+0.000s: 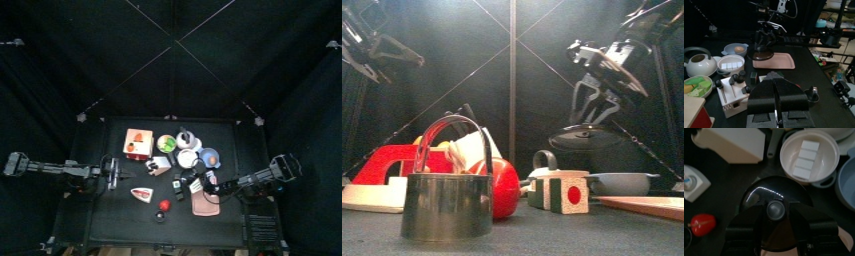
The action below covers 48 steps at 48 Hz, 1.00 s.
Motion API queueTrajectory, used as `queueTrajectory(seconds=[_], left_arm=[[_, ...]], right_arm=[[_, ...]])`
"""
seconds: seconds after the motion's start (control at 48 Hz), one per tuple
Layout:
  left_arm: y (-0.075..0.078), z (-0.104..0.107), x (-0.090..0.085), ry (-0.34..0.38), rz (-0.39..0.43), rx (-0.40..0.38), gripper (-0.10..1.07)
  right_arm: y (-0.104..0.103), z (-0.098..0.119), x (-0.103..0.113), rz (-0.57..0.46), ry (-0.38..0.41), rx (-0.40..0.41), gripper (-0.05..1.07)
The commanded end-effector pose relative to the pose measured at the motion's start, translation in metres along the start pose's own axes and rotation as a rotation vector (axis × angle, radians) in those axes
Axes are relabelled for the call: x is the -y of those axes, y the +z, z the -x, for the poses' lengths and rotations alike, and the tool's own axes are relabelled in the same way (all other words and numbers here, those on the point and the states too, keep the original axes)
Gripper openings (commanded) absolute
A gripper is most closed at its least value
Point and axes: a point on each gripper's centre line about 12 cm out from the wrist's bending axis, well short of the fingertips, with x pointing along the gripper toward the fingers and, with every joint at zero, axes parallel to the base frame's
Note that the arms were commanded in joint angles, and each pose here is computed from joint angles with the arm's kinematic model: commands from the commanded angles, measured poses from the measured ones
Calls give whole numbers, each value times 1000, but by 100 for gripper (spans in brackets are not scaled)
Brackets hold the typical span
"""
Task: Put pot lid on plate
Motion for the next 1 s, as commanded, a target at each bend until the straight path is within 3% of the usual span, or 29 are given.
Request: queueTrajectory(seconds=[0.0,0.25,0.625,0.979], left_arm=[[5,-2,0,0,0,14,0],[4,-1,0,2,-1,11,0],[4,-1,0,2,0,11,0],[4,-1,0,0,0,11,0]], right_arm=[[-12,16,-2,-11,40,-41,71],[-42,17,12,3,-5,-120,72],[-47,12,19,18,-32,-133,74],[-49,12,20,8,-36,-145,86]])
